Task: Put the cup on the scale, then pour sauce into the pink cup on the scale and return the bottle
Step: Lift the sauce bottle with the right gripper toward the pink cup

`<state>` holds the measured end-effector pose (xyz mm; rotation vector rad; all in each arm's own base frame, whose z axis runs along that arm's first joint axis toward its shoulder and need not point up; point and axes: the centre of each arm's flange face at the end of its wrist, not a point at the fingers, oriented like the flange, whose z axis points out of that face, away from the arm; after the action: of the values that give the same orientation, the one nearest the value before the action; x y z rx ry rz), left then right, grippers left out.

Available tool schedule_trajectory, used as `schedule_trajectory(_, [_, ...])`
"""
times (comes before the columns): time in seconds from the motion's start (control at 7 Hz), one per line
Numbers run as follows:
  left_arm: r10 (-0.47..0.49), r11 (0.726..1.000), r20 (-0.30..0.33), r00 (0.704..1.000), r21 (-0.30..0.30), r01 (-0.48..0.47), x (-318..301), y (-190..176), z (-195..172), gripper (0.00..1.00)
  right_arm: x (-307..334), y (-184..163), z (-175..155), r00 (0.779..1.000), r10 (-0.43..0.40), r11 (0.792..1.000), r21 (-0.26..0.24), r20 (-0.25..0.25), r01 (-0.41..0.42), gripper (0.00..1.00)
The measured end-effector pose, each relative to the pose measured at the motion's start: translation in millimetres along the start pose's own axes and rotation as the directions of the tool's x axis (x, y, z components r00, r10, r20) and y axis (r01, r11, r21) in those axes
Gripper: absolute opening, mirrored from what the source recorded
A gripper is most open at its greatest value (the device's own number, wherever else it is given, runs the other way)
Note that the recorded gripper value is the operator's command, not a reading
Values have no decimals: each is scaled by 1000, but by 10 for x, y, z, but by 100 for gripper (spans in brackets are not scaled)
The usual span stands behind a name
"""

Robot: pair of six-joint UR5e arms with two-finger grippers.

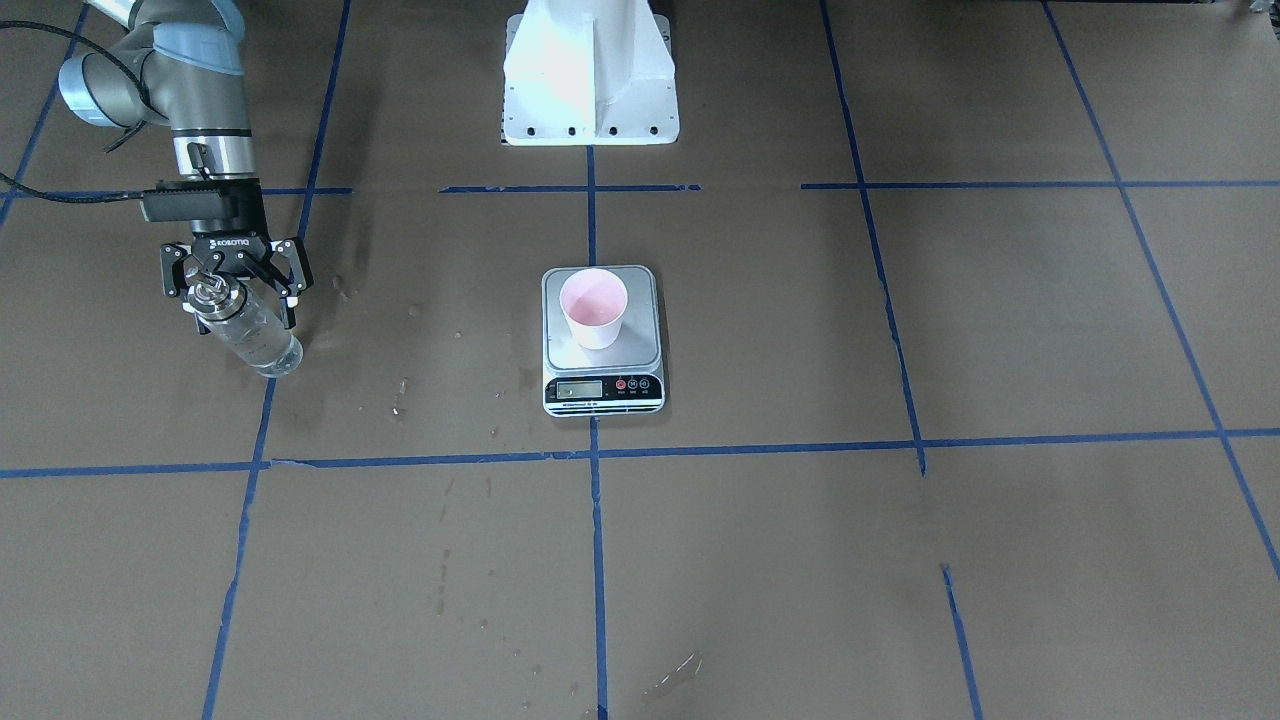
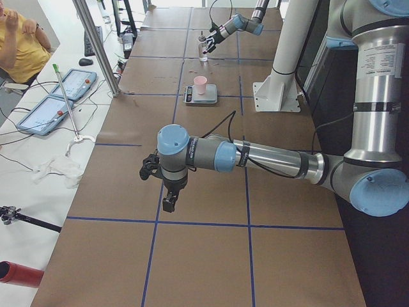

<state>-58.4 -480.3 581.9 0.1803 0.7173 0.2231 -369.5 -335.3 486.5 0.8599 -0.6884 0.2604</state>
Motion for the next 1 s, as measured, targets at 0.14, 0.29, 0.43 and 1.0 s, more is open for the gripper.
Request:
schedule_trajectory(0.14, [0,1000,0,1000,0,0,0,0,0,100,-32,-16,3,1000,3,1000,7,2,-3,100])
schedule_trajectory(0.29, [0,1000,0,1000,0,0,-1,0,1,100,-46,-28,5,1000,5,1000,14,2,-5,100])
schedule_trajectory(0.43, [0,1000,0,1000,-1,0,-1,2,2,100,-44,-38,7,1000,6,1000,18,0,-6,100])
schedule_trajectory(1.0, [0,1000,0,1000,-1,0,-1,1,1,100,-20,-93,23,1000,3,999,39,-10,-3,85])
